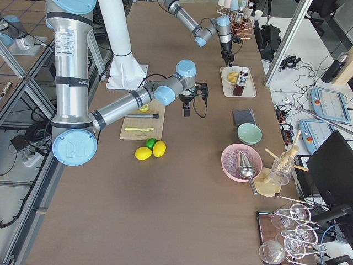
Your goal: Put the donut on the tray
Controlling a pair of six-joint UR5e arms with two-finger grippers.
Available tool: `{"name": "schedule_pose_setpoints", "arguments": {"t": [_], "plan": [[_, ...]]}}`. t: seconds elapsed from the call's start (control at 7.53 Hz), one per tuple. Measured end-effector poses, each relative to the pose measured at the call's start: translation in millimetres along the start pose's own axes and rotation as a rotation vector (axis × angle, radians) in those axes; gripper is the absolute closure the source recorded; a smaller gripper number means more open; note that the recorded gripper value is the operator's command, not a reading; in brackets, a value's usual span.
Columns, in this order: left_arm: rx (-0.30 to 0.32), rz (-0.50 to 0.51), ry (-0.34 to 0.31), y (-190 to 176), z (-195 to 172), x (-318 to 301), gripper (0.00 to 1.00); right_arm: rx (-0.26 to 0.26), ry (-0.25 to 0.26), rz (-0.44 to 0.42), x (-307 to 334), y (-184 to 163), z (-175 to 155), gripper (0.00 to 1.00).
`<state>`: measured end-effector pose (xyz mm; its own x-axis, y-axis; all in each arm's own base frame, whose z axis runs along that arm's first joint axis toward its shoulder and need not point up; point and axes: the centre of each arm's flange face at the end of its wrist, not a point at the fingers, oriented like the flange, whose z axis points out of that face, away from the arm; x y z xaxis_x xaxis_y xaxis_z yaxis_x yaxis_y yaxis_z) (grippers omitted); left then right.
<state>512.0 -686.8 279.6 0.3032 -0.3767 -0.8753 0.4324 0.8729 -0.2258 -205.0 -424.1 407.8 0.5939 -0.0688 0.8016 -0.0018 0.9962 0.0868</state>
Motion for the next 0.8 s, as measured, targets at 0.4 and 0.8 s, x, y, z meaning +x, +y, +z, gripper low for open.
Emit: {"name": "schedule_pose_setpoints", "arguments": {"t": [0.4, 0.8], "plan": [[-0.079, 0.076, -0.054, -9.4, -84.8, -43.3, 0.09, 0.008, -0.003, -0.030, 41.8, -19.7, -13.6, 0.00], [-0.115, 0.322, -0.149, -41.6, -223.9, -159.0, 0.03, 0.039, 0.041, -0.080, 130.3, -48.9, -32.6, 0.00]]}}
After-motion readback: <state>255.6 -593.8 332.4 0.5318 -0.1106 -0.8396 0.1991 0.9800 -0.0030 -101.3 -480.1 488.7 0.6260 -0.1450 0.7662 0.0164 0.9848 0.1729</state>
